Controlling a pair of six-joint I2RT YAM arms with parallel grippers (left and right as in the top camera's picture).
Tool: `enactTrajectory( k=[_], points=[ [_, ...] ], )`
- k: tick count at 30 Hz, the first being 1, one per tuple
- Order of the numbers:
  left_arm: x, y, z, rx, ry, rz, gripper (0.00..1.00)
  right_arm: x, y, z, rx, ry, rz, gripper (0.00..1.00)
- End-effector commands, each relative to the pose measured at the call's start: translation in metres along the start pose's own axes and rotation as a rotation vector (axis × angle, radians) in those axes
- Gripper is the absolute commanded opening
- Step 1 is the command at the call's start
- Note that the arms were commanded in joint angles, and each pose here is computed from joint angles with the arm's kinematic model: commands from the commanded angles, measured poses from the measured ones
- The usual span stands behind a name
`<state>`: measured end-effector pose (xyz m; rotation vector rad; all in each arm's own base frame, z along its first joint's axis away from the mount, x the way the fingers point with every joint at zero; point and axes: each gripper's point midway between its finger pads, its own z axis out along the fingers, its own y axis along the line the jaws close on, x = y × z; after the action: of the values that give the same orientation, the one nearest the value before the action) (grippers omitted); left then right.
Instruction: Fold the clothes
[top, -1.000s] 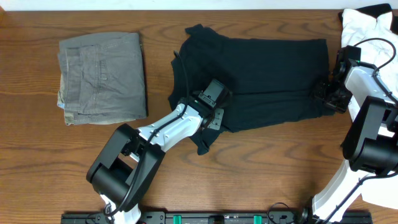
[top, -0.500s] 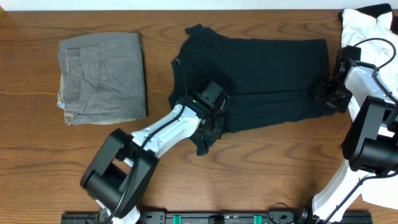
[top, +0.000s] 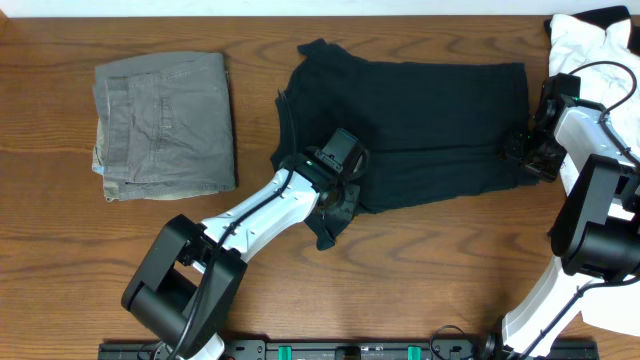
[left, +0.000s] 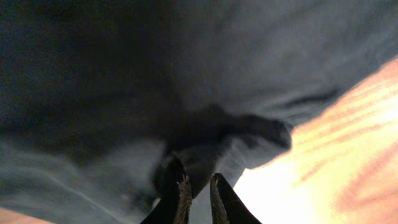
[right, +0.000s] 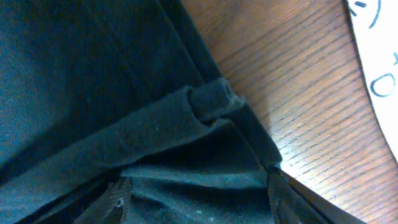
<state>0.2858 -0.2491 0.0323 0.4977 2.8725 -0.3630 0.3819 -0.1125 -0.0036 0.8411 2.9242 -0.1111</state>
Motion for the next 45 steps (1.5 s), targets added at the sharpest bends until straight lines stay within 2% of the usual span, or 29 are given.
enactTrajectory(
  k=[1,4,6,16,28,35,39,40,45],
  points=[
    [-0.016,0.007,-0.012,-0.055,-0.077,0.075,0.17,0.023,0.0,0.032,0.016,0.094,-0.016,0.7],
    [-0.013,0.008,-0.01,-0.061,-0.064,0.154,0.31,0.022,0.0,0.032,0.016,0.093,-0.016,0.7],
    [-0.01,0.009,-0.008,-0.066,-0.048,0.208,0.38,0.022,0.0,0.032,0.016,0.093,-0.016,0.7],
    [-0.001,0.015,0.011,-0.078,0.01,0.344,0.43,0.023,0.0,0.032,0.016,0.093,-0.016,0.7],
    [0.0,0.015,0.014,-0.078,0.016,0.343,0.42,0.022,0.0,0.032,0.016,0.092,-0.016,0.7],
    [0.001,0.015,0.017,-0.075,0.021,0.342,0.19,0.022,0.0,0.032,0.016,0.092,-0.016,0.7],
    [0.001,0.015,0.017,-0.075,0.022,0.342,0.19,0.022,0.0,0.032,0.015,0.09,-0.015,0.7],
    [0.001,0.015,0.017,-0.075,0.022,0.342,0.14,0.022,0.0,0.032,0.015,0.09,-0.015,0.7],
    [0.001,0.015,0.017,-0.075,0.022,0.342,0.06,0.022,0.0,0.032,0.015,0.091,-0.015,0.7]
  ],
)
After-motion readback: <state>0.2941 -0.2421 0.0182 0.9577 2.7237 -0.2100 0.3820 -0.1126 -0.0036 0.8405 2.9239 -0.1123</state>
